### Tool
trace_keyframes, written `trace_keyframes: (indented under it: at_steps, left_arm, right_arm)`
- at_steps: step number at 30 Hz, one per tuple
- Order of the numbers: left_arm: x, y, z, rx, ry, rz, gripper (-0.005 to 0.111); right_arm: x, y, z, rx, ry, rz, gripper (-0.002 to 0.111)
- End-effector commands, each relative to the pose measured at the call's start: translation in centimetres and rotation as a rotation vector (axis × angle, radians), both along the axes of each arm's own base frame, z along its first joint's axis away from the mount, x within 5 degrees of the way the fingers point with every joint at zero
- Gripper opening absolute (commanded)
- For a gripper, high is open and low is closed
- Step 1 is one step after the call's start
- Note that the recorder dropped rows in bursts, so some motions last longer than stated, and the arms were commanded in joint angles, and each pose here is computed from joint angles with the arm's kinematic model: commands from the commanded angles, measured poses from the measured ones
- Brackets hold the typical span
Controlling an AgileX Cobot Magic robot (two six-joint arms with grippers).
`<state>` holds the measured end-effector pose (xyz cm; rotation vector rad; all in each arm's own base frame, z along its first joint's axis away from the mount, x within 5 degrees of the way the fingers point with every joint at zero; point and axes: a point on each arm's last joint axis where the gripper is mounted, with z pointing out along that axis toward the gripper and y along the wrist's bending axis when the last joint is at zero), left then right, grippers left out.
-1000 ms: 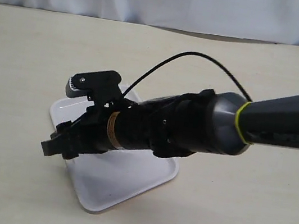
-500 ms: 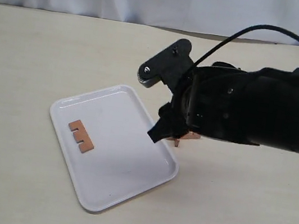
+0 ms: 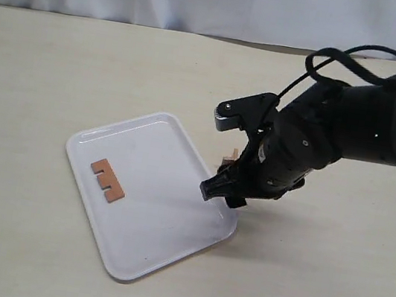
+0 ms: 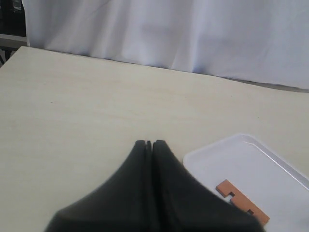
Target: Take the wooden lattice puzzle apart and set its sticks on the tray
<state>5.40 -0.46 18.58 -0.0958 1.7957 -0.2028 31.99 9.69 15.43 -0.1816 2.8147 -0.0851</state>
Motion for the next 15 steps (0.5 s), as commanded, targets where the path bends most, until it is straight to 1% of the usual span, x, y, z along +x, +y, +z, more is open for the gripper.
trace_keyframes:
  at_steps: [1,3,6,8,15]
  left_arm:
    - [0.0,0.0,0.0,-0.006,-0.010,0.000,0.000]
    - [0.0,0.0,0.1,-0.006,-0.013,0.000,0.000]
    - [0.0,0.0,0.0,-0.006,-0.012,0.000,0.000]
    - [0.0,0.0,0.0,-0.006,-0.012,0.000,0.000]
    - [0.0,0.0,0.0,-0.006,-0.012,0.000,0.000]
  right_arm:
    - [0.6,0.2,-1.7,0.028,-0.003,-0.006,0.060]
    - [0.8,0.3,-2.2,0.030,-0.010,0.001,0.053]
    - [1.2,0.5,-2.6,0.046,-0.037,0.010,0.039]
    - [1.4,0.6,-2.6,0.058,-0.055,0.011,0.034]
    - [1.7,0.2,-2.9,0.073,-0.077,-0.037,0.033]
